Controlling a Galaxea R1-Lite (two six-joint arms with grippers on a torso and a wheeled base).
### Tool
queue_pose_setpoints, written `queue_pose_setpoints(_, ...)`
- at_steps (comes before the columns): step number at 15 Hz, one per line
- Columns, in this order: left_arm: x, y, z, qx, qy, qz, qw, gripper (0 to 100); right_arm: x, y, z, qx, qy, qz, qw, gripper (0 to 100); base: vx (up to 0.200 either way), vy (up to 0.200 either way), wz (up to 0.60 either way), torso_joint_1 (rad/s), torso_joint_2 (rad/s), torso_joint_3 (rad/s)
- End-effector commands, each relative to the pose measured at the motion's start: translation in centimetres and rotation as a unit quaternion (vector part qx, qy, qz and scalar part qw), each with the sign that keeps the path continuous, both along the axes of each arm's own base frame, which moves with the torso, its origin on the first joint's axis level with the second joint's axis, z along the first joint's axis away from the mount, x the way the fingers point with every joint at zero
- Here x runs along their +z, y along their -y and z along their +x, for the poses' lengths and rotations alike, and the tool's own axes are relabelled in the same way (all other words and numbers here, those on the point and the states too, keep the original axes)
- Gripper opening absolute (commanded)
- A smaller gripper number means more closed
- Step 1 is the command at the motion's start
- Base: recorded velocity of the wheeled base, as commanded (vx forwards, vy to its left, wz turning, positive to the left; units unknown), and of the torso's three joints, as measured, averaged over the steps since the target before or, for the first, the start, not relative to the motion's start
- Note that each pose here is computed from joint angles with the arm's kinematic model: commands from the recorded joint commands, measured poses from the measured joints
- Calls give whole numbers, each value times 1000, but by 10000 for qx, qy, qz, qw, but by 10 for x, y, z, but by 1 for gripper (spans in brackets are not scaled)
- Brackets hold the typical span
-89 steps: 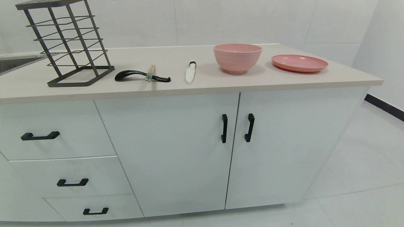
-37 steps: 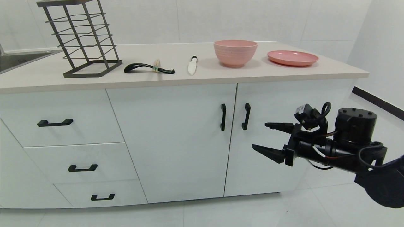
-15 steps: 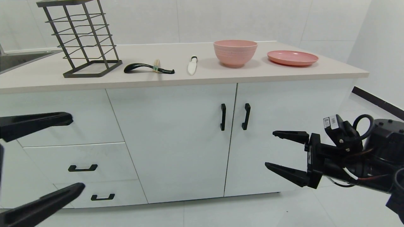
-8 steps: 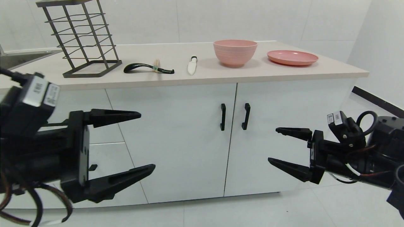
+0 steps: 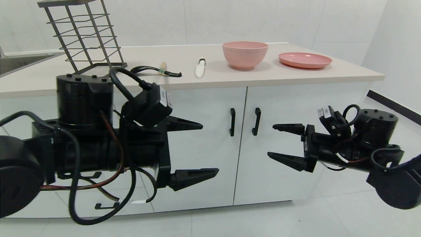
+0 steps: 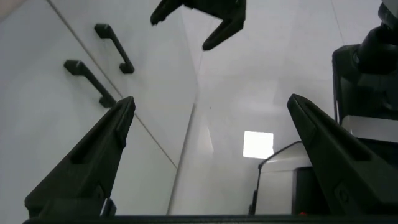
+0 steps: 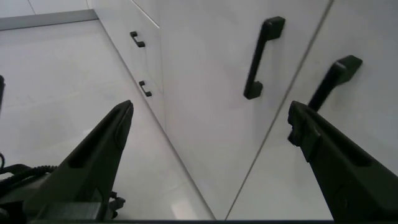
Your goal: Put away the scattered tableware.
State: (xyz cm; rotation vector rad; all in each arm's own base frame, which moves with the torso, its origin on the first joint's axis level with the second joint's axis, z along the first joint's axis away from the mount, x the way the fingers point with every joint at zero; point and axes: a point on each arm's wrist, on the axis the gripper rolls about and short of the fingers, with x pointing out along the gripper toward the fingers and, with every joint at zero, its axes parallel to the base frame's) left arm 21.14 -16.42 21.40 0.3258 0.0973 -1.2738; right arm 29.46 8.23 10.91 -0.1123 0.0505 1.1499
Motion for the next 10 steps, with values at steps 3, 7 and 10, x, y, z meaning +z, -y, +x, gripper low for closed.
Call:
queue_pose_setpoints(3, -18, 31, 22, -154, -153, -90, 9997, 100, -32, 5, 40, 10, -228, -9, 9997, 100, 0, 0, 0, 0, 0, 0)
queue_pose_setpoints(7, -17, 44, 30, -148, -328, -198, 9992, 100, -37, 12, 66, 153, 59, 94, 9998, 100, 0, 0, 0, 0, 0, 0)
queue_pose_setpoints(10, -16, 59, 42, -191, -258, -236, 9992, 100, -43, 6, 81, 352, 222, 137, 9990, 100, 0, 0, 0, 0, 0, 0)
